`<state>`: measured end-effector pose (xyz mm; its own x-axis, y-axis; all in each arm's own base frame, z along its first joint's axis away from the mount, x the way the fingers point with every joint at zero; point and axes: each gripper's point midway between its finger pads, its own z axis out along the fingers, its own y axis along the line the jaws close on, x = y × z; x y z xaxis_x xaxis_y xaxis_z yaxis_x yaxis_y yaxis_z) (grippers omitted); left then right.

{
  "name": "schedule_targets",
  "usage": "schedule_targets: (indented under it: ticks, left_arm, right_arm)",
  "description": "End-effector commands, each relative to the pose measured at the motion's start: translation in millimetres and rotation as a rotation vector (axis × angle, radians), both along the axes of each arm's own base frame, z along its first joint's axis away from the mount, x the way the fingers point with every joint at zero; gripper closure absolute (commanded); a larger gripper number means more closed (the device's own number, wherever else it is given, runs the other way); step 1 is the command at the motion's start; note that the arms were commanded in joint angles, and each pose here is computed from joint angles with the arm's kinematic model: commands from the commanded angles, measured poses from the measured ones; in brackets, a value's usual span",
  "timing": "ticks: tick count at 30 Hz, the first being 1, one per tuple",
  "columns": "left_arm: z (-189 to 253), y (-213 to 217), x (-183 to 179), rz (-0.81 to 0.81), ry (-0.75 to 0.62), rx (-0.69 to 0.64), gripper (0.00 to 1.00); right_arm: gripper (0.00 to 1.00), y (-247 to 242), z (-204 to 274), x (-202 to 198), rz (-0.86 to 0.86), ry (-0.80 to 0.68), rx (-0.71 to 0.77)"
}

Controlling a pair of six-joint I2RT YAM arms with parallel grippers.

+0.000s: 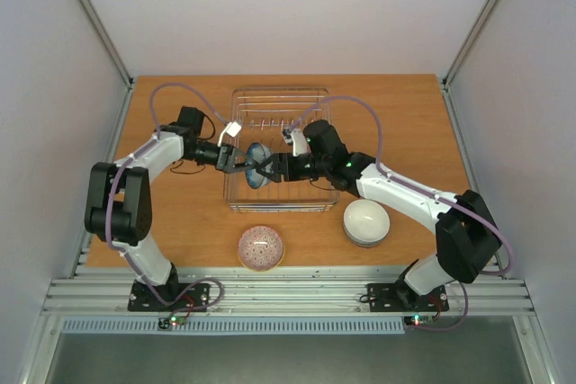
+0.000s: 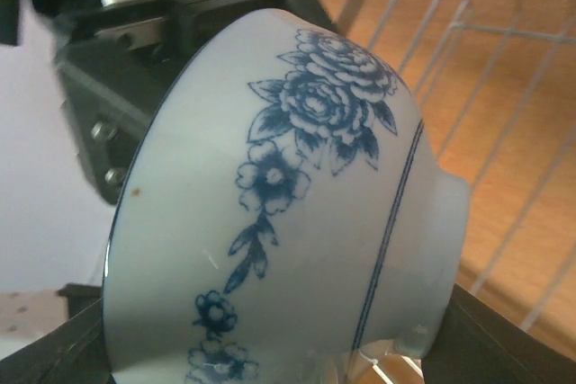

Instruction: Load the bowls into the dish rack

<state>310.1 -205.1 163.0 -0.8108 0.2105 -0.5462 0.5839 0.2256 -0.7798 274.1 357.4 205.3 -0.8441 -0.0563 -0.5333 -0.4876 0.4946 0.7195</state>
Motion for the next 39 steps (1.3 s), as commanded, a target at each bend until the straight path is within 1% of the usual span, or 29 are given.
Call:
schedule_targets:
  ticks: [1,5,9,12,16,22,26,32,39]
  left_arm:
    - [8.4,8.1,20.2,0.099,-0.153,0.087,0.15]
    - [8.9,29.1,39.2,0.268,-0.28,0.225,0.13]
    - [20.0,48.1,50.0,0.391,-0.359,0.272,0.12]
    - [23.8,54.0,51.7,0.421,-0.368,0.276,0.12]
    - [19.3,54.9,52.9,0.418,-0.348,0.273,0.12]
    - [8.3,52.9,55.3,0.401,-0.299,0.262,0.12]
    - [2.4,52.6,56.4,0.396,-0.278,0.262,0.12]
    - [1.0,52.0,56.8,0.393,-0.271,0.258,0.12]
    - [-1.7,51.7,56.8,0.39,-0.26,0.258,0.12]
  right_arm:
    - [0.99,-22.1,20.9,23.6,-0.093,-0.167,-0.183]
    - [0.99,-53.2,19.5,57.6,-0.227,-0.239,-0.399]
    - [0.99,-82.9,10.9,89.7,-0.339,-0.286,-0.625]
    - [0.99,-101.6,6.6,108.7,-0.406,-0.32,-0.785]
    - [0.99,-112.9,-3.2,123.8,-0.438,-0.35,-0.912]
    - [0.99,-124.7,-9.9,140.5,-0.48,-0.381,-1.011]
    - [0.99,-128.3,-9.7,145.3,-0.492,-0.389,-1.022]
    - [0.99,-132.3,6.1,146.4,-0.52,-0.423,-1.016]
    - [0.99,-143.0,1.0,158.8,-0.551,-0.44,-1.1]
